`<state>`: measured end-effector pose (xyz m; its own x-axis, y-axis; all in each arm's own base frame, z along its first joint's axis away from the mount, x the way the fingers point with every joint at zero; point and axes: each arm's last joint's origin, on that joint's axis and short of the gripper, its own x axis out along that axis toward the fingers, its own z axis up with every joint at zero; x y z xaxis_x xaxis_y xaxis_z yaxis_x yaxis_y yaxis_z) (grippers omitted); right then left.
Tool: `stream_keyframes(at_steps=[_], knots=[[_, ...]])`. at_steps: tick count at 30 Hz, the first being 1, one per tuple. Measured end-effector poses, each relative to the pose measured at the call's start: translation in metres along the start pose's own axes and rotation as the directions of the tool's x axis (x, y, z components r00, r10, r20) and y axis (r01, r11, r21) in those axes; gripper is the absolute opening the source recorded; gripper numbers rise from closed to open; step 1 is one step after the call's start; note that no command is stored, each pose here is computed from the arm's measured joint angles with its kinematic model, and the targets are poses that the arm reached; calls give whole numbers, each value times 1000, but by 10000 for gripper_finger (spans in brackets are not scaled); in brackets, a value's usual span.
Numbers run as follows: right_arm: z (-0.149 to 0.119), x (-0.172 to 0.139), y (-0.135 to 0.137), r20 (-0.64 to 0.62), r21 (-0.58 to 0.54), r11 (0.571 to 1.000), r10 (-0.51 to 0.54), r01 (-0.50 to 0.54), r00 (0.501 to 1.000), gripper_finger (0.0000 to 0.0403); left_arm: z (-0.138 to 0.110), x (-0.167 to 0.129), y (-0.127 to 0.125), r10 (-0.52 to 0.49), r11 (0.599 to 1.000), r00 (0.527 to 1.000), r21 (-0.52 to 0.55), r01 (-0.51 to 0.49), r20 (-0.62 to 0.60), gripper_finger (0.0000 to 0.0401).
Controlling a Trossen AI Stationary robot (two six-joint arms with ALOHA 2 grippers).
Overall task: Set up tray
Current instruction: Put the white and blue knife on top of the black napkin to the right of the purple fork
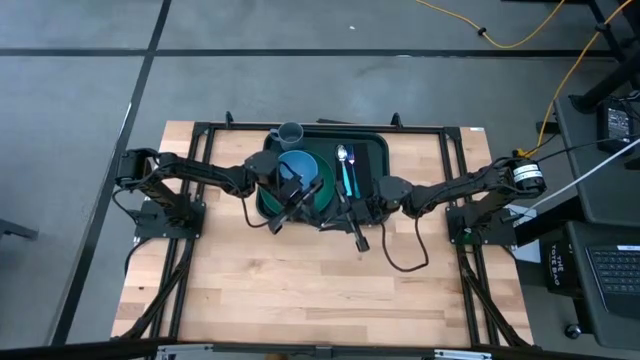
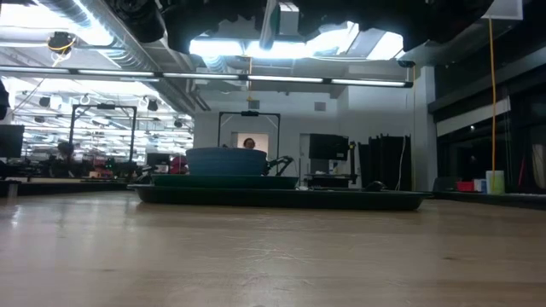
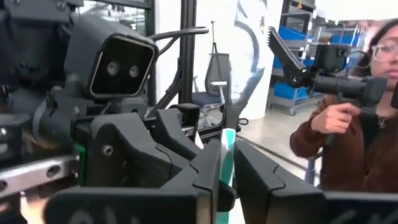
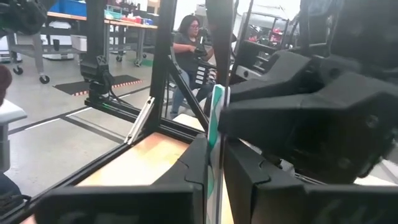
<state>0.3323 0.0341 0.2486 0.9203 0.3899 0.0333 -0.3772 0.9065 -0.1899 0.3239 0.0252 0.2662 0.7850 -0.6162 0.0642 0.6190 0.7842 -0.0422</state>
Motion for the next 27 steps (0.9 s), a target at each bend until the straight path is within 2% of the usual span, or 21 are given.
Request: stream_keyframes(at_steps=[7,14,21,27], knots=[[0,0,1,2,30,1000,9,-9,1000,34,0,-1,-1,8,999,1000,-44,-9,-16,87],[1,0,0,3,44,999,2,-2,1000,34,6,-4,-6,10,999,999,-40,-11,-31,130],[7,-4,-2,10,39,999,-24,24,1000,34,18,-19,-18,93,996,988,20,-91,-125,132],[4,-4,-3,-19,45,997,-55,56,998,34,23,-24,-27,89,992,984,99,-74,-155,120]])
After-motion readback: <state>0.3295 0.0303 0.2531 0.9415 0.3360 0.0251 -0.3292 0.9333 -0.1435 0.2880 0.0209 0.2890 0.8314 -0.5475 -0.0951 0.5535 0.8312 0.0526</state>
